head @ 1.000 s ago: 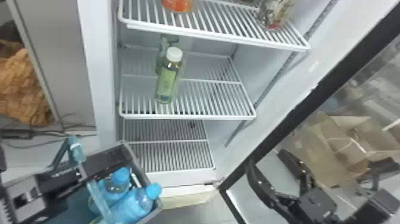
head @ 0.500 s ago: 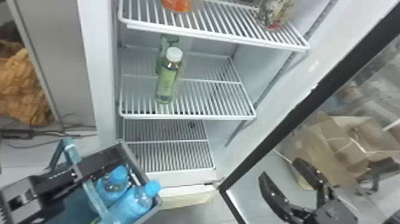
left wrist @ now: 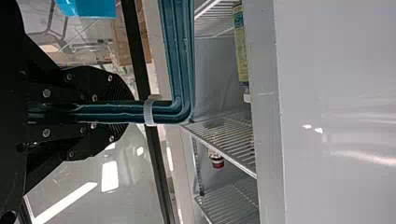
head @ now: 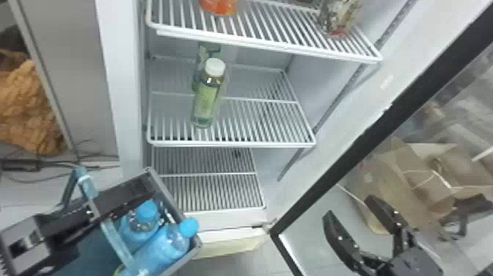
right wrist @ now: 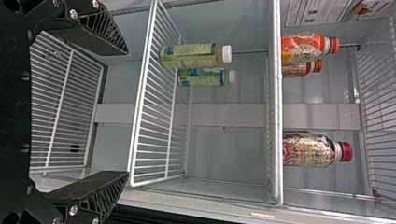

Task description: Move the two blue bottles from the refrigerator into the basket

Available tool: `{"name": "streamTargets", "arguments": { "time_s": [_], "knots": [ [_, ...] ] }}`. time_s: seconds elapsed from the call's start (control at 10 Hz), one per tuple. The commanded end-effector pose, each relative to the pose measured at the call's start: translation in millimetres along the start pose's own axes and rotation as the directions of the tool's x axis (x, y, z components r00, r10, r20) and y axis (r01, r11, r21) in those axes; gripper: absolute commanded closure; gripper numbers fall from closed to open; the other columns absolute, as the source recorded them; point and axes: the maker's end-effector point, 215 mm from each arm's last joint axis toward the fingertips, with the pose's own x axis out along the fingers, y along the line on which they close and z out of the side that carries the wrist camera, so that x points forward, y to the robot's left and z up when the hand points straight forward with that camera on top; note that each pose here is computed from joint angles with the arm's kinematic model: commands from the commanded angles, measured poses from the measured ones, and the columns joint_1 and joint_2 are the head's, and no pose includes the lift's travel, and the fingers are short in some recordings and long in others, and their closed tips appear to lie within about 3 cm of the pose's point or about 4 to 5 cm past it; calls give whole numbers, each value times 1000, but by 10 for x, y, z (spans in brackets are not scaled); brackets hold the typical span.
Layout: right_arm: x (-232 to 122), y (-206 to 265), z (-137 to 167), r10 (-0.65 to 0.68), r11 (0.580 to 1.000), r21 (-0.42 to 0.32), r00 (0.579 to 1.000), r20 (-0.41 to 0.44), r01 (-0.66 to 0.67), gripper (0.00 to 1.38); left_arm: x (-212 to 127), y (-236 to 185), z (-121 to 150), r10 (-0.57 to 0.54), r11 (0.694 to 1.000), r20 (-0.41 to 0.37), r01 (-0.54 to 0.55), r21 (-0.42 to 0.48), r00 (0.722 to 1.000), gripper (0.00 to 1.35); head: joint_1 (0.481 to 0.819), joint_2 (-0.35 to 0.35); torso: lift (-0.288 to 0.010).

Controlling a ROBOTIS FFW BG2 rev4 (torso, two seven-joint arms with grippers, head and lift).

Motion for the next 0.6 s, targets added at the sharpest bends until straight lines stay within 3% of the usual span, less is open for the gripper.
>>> {"name": "streamTargets", "arguments": {
  "time_s": [0.0,0.5],
  "knots": [
    [18,21,-48,6,1000,20,1000,0,-6,154,0,-2,0,-1,1000,0,1,0,1000,1188,695,-350,-216],
    [50,26,-96,12,999,36,1000,2,-12,156,5,-5,8,-1,1000,0,1,2,1000,1188,695,-350,-216]
  ]
}}
